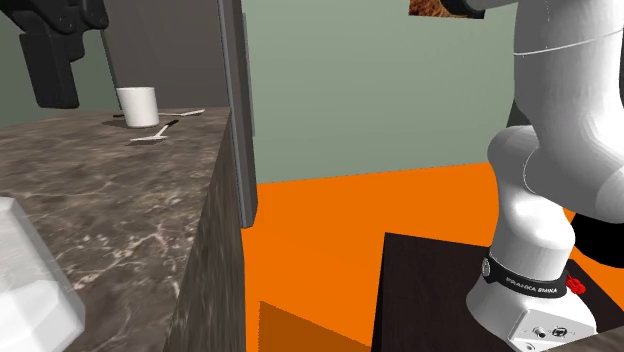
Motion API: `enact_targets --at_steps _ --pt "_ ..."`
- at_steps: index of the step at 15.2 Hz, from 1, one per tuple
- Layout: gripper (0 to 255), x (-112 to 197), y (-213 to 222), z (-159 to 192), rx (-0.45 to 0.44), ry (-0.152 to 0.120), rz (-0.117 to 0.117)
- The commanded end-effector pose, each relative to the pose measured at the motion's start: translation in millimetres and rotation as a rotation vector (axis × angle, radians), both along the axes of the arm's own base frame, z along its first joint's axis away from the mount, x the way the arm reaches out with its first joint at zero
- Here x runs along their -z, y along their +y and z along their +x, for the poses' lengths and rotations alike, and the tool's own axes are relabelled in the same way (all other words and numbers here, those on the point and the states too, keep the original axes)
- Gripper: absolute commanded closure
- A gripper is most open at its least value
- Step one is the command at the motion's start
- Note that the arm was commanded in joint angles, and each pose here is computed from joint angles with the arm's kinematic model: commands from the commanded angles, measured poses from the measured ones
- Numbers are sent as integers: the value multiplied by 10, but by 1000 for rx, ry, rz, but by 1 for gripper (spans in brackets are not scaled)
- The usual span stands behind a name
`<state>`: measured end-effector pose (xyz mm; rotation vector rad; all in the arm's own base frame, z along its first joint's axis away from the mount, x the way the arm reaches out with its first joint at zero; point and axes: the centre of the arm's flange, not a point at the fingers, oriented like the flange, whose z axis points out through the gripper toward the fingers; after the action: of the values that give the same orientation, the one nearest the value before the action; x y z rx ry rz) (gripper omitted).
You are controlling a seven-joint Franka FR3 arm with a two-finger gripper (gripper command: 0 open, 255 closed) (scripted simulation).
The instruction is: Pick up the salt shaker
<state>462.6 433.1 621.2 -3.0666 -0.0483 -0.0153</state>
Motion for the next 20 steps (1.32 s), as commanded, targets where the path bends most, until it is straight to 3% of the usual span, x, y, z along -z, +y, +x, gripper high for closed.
enact_targets --at_steps 1,9,10,20 --pt "0 30 43 14 3 -1 2" --pt "0 377 42 14 3 -1 2" --pt "255 371 40 17 3 -1 2" --pt "255 324 42 14 3 -1 2"
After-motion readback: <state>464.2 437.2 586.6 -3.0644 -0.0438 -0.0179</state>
